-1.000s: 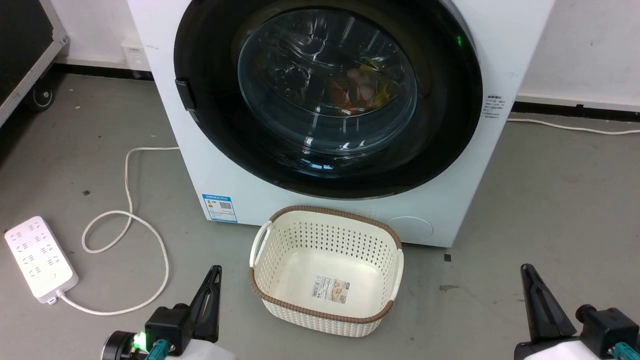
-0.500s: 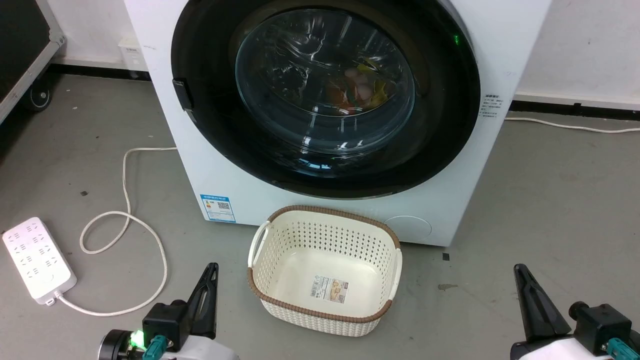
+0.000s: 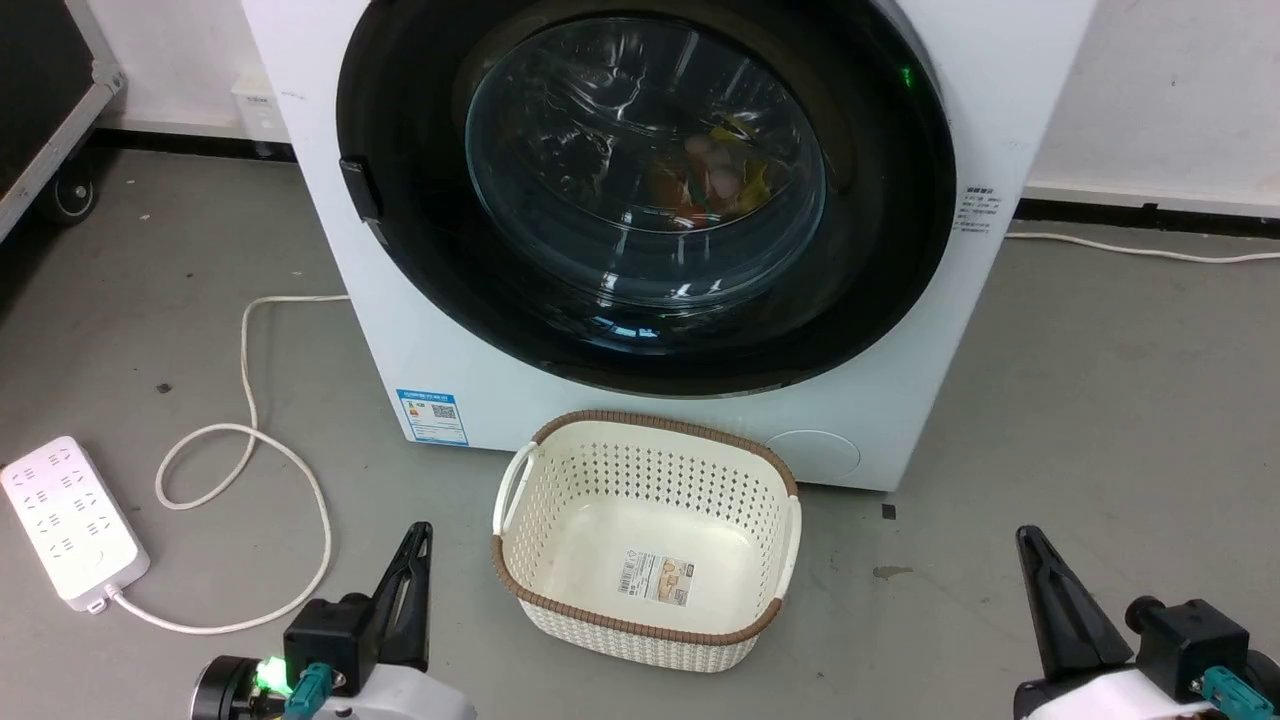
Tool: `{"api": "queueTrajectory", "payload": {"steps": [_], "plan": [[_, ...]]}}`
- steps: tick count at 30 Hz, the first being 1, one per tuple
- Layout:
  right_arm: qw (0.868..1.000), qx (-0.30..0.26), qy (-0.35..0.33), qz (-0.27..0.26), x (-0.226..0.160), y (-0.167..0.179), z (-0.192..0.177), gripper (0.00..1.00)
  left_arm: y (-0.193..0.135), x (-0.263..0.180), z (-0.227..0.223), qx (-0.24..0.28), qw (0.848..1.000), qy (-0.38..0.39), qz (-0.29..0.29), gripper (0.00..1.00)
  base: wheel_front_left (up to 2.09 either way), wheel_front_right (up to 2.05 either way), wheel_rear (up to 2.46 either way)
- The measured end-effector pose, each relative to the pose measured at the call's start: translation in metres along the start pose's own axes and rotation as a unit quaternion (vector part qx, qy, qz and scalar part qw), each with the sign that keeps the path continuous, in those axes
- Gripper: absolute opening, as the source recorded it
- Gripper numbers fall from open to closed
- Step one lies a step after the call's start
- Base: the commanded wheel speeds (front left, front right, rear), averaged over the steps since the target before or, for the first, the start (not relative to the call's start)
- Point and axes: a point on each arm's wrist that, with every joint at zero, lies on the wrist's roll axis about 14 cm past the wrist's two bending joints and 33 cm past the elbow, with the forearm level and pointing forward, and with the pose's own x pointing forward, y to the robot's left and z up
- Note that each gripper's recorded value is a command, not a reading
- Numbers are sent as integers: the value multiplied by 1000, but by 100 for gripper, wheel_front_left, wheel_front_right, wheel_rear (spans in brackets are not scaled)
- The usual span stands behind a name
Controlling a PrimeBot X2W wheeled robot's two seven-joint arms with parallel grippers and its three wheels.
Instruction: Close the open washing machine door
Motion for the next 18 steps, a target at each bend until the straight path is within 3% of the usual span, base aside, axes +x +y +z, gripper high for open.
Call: {"api": "queueTrajectory", "payload": {"steps": [18], "plan": [[1000, -9, 6, 5, 4, 3, 3, 0, 3, 3, 2, 2, 1000, 6, 8, 0, 0, 0, 0]]}}
